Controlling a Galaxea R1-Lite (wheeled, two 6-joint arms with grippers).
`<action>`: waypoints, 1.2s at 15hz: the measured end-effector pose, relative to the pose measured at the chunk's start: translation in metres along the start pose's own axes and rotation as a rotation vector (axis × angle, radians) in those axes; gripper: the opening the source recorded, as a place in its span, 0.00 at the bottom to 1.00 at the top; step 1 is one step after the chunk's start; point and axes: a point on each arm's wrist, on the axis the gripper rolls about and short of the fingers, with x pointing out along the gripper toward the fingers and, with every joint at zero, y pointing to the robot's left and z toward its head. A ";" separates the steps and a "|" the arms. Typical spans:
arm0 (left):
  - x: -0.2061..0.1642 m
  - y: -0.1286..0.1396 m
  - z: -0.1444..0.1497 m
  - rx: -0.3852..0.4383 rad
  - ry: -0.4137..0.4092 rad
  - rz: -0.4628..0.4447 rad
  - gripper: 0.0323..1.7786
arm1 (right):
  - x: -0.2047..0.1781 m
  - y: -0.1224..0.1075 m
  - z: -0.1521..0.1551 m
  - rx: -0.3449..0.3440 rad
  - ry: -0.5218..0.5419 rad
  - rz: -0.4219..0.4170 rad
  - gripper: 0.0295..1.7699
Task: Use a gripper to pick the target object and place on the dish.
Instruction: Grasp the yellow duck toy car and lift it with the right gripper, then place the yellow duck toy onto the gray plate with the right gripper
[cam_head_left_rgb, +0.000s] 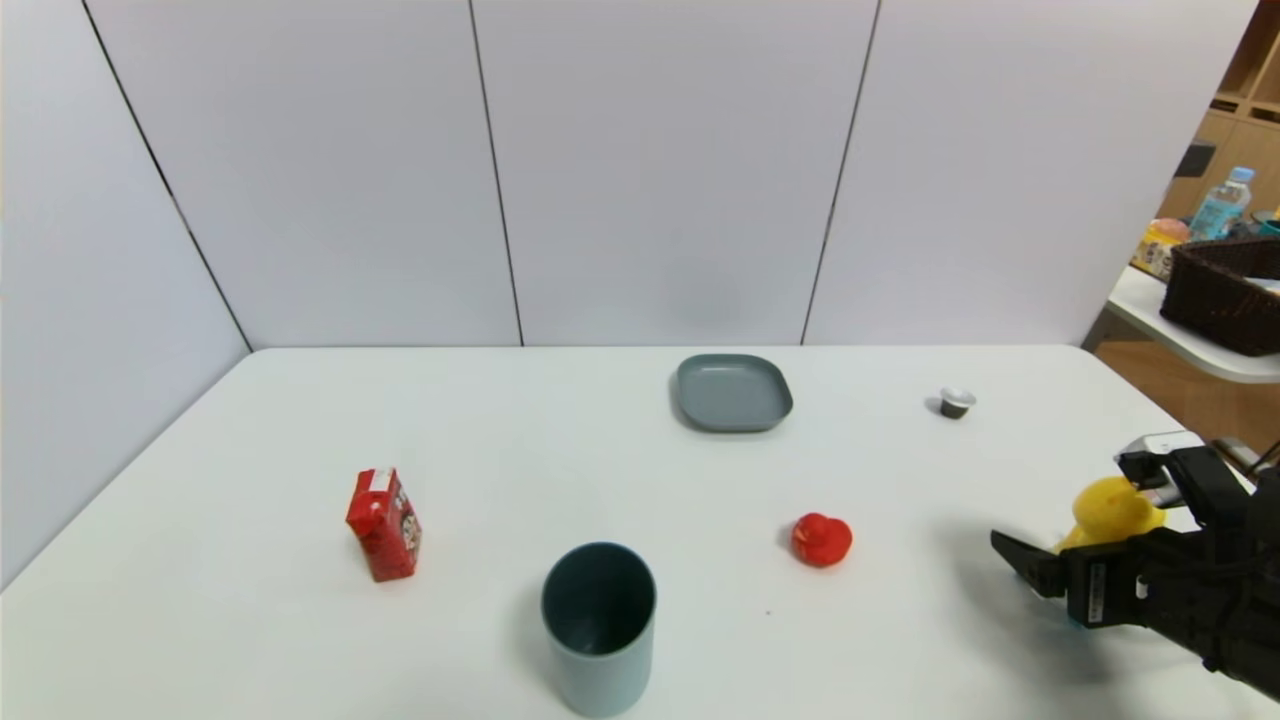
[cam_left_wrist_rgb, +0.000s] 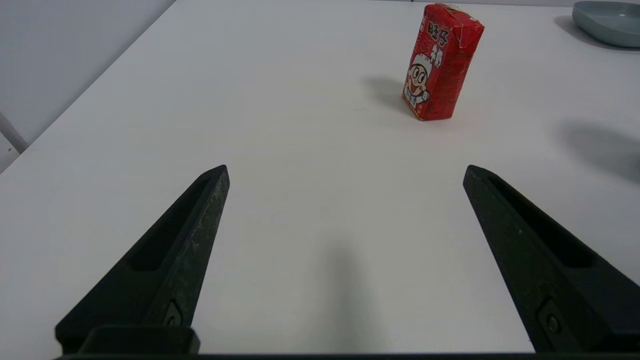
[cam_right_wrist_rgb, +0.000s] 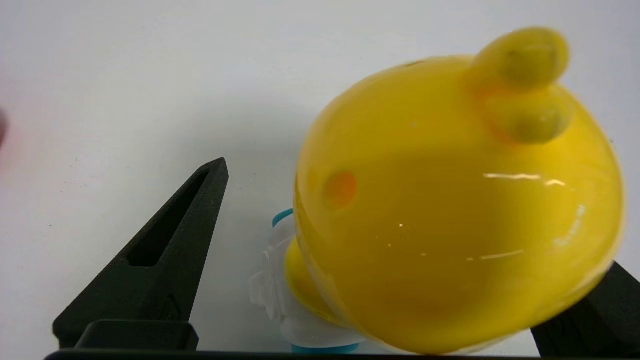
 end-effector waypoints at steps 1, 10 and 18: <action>0.000 0.000 0.000 0.000 0.000 0.001 0.95 | 0.000 0.000 0.000 0.000 0.001 0.000 0.97; 0.000 0.000 0.000 0.000 0.000 0.000 0.95 | 0.001 0.000 0.001 0.000 -0.017 0.002 0.53; 0.000 0.000 0.000 0.000 0.000 0.001 0.95 | -0.001 0.000 -0.001 0.000 -0.013 -0.001 0.45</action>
